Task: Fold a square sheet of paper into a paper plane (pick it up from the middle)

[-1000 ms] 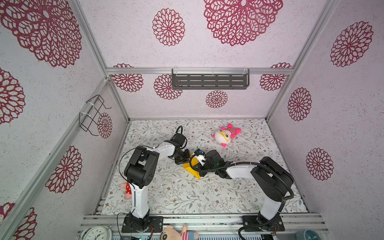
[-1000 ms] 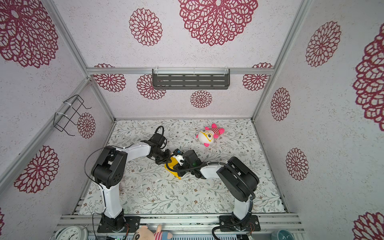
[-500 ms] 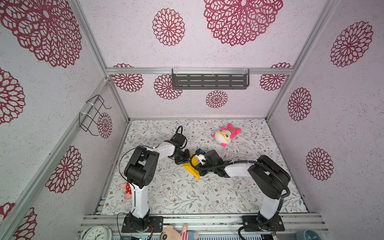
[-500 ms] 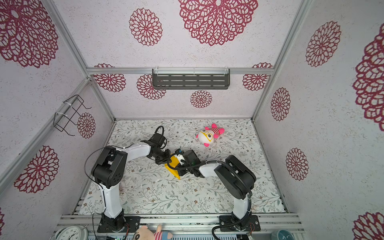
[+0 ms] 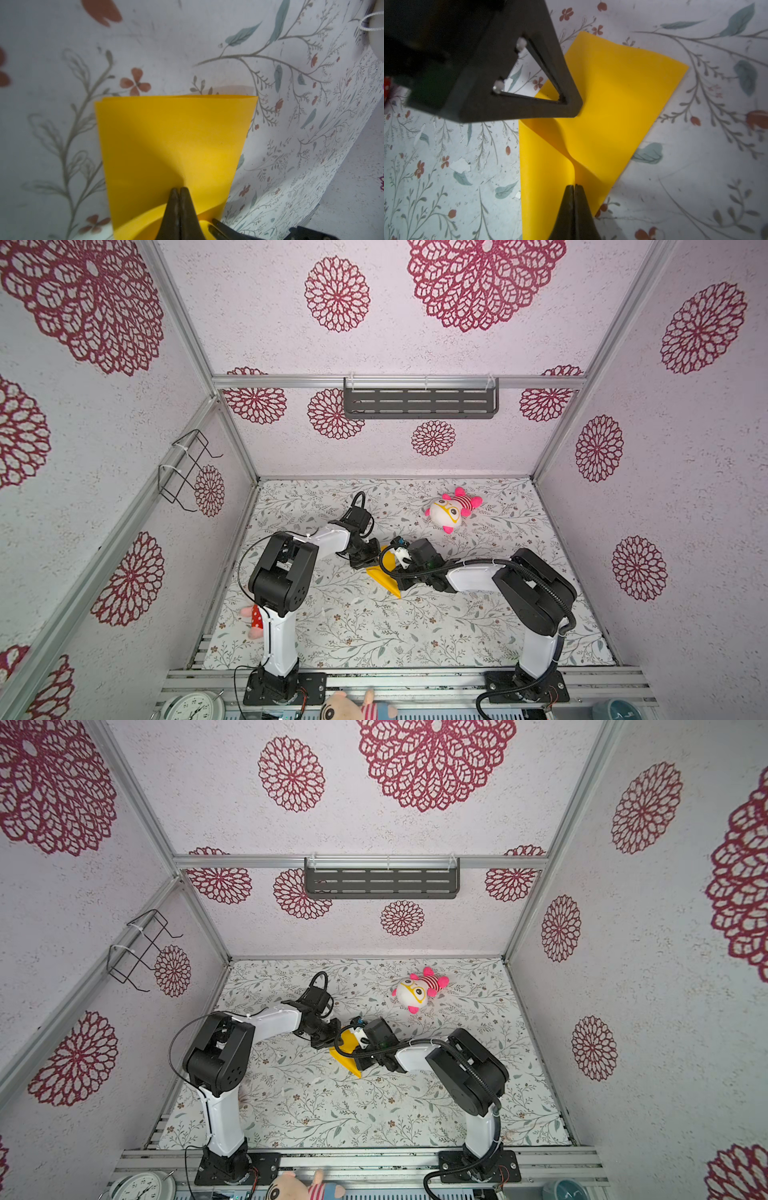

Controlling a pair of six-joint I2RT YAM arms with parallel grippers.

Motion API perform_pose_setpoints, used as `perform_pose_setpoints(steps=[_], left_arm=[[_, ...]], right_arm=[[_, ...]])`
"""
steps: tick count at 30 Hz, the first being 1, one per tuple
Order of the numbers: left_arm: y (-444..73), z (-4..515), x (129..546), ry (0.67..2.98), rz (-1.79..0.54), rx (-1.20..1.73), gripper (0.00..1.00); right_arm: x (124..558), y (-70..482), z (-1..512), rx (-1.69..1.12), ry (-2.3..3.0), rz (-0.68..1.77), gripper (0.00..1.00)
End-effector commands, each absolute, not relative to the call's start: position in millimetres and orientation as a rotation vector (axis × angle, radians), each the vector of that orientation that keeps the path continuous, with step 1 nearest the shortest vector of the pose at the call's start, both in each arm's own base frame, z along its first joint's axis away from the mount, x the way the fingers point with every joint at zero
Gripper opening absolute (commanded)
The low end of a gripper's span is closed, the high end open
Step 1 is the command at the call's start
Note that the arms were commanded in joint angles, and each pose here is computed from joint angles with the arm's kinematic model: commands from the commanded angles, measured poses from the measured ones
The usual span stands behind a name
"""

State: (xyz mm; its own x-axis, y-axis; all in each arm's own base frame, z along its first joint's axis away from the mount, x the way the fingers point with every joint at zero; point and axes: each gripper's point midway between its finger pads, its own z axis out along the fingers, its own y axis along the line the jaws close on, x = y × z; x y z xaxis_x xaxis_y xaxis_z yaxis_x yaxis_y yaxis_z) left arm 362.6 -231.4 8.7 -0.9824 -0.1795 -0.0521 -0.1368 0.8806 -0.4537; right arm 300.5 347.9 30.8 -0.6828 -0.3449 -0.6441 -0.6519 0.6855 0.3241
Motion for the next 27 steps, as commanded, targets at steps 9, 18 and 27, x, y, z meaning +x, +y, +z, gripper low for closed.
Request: perform_pose_setpoints(steps=[9,18,27], left_arm=[[-226,-16,352,3.034,-0.629,-0.258,0.0],[-226,-17,351,3.036,-0.626,-0.26,0.0],[-228,-13,353,3.029,-0.637,-0.255,0.0]], right_arm=[[303,348,49,-0.739,2.345,0.766,0.0],[308,344,46,-0.719,2.37,0.721,0.0],[306,344,33,-0.721,2.406,0.717,0.0]])
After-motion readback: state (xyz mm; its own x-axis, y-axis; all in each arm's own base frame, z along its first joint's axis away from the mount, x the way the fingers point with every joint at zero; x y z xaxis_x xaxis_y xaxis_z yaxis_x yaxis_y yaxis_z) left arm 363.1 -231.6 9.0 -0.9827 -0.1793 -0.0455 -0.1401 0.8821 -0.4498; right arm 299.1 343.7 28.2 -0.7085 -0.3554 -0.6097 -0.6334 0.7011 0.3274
